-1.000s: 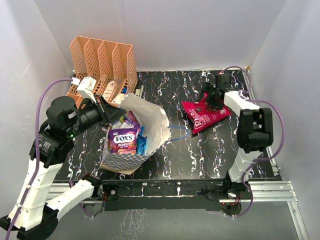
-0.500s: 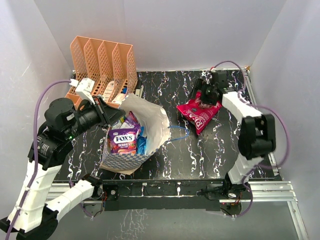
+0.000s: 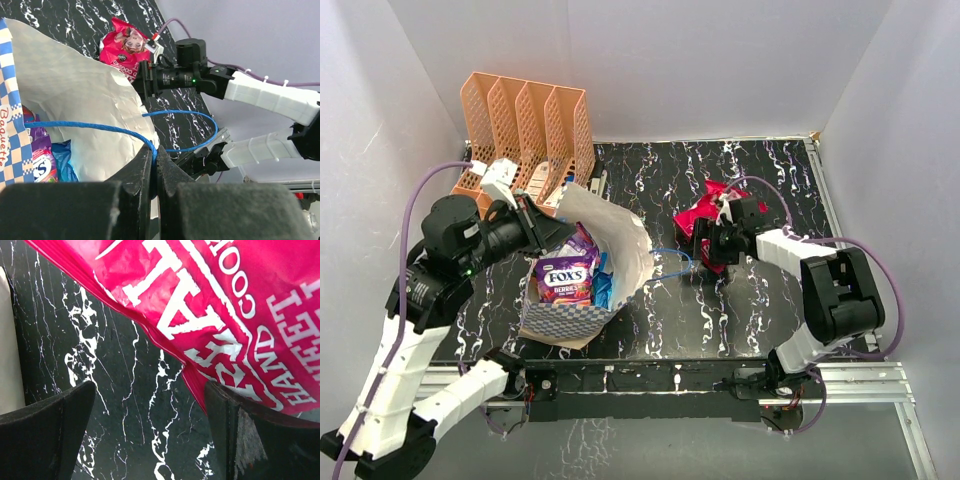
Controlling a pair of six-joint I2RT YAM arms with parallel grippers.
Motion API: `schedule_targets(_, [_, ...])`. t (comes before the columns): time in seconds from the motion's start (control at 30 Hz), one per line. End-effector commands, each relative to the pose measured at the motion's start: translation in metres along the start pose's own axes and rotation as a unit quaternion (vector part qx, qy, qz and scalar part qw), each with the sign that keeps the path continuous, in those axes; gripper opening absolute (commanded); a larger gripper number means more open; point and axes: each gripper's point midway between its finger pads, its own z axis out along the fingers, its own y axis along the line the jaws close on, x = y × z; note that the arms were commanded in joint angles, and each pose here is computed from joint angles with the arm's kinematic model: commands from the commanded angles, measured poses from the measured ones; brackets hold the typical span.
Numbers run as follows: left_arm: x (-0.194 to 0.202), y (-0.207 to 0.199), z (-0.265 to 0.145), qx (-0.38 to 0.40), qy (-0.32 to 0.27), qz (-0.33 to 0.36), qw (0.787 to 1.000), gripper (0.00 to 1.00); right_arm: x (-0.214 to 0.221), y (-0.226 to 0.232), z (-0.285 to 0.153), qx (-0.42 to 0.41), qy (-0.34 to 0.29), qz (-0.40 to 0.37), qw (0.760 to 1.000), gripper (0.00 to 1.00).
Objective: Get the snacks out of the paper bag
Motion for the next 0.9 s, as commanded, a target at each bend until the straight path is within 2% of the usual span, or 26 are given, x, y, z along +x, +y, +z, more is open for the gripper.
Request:
schedule_targets(0.0, [-0.009,-0.011,-0.003,0.010,0.004,0.014,1.000,0.00,-0.005,0.014,-0.019,-0.016,-0.027,-0.031,0.999,0.94])
schedule_targets(0.13, [-0.023,-0.012,-0.012,-0.004,-0.025,0.027,0.999,0.00,-0.030,0.037,-0.078,-0.003,-0.094,-0.068,0.993,0.98])
schedule_targets(0.23, [-0.030,-0.010,-0.015,-0.020,-0.035,0.030,0.999,0.00,-0.043,0.069,-0.115,-0.039,-0.124,-0.091,0.987,0.98])
schedule_targets(0.4, [-0.035,-0.009,-0.014,-0.023,-0.050,0.025,0.998,0.00,-0.032,0.144,-0.160,-0.173,-0.104,-0.094,0.975,0.98])
schedule_targets(0.5, [-0.036,-0.010,-0.012,-0.020,-0.051,0.021,0.998,0.00,-0.013,0.187,-0.172,-0.239,-0.081,-0.089,0.963,0.98])
schedule_targets(0.63, [-0.036,-0.010,-0.009,-0.015,-0.056,0.017,0.998,0.00,0.008,0.216,-0.171,-0.255,-0.051,-0.083,0.962,0.98])
schedule_targets(0.73, [-0.036,-0.011,-0.007,-0.012,-0.053,0.016,0.998,0.00,0.014,0.222,-0.170,-0.247,-0.050,-0.078,0.965,0.97])
schedule_targets(0.77, [-0.037,-0.012,-0.008,-0.012,-0.054,0.017,0.998,0.00,0.016,0.223,-0.169,-0.247,-0.049,-0.077,0.965,0.94])
schedule_targets(0.8, [-0.039,-0.012,-0.009,-0.013,-0.056,0.020,0.998,0.00,0.019,0.224,-0.167,-0.249,-0.043,-0.075,0.965,0.88])
schedule_targets(0.87, [-0.043,-0.010,-0.013,-0.025,-0.064,0.025,0.997,0.00,0.027,0.225,-0.162,-0.259,-0.029,-0.068,0.963,0.61])
